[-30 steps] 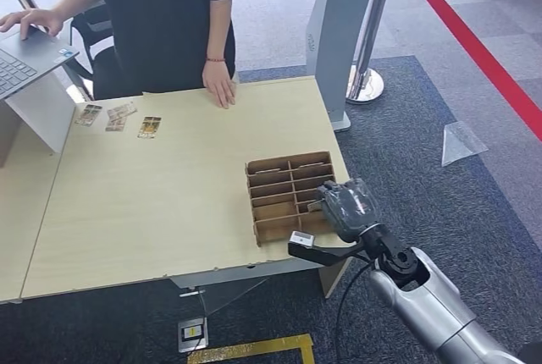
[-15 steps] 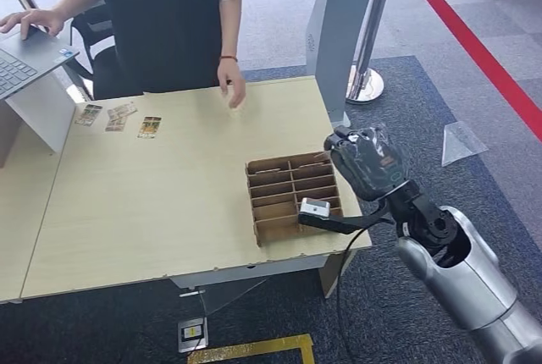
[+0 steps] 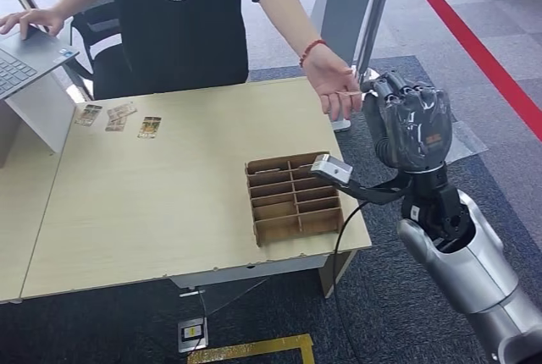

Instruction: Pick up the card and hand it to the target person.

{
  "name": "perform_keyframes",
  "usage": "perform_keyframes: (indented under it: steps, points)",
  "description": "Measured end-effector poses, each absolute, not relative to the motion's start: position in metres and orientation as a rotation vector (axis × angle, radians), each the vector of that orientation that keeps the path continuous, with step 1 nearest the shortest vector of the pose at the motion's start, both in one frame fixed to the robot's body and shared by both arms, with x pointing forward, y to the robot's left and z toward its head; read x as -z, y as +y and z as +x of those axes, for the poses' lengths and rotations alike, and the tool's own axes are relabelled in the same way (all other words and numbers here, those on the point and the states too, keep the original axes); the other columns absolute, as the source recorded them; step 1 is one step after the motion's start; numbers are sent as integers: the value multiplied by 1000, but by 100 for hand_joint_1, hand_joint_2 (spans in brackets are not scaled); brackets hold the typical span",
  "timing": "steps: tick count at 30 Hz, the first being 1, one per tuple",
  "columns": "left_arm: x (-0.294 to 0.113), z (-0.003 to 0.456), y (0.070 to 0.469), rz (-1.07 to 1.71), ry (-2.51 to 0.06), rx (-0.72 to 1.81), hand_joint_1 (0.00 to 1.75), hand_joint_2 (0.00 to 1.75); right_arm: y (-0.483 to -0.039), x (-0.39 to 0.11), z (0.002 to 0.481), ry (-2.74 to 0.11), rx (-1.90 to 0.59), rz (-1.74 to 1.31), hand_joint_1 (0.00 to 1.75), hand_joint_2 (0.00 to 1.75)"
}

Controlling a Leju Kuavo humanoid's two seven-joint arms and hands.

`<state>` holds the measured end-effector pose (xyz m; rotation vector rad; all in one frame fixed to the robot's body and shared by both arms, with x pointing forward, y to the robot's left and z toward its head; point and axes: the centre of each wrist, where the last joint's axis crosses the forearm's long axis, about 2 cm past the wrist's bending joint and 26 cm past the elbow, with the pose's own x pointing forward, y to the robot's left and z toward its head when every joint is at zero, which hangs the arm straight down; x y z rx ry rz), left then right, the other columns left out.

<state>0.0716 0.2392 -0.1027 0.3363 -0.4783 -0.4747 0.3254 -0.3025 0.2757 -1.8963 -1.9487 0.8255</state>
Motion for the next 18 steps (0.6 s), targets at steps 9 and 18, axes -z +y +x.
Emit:
perform_keyframes:
  steps: [9,18]
  points:
    - [102,74,235,332,-477,487,0,175,-284,-250,360,-1882,-780,-1887,175,175]
    - [102,75,234,329,-478,492,0,175,-276,-228,380,-1814,-882,-1781,0,175]
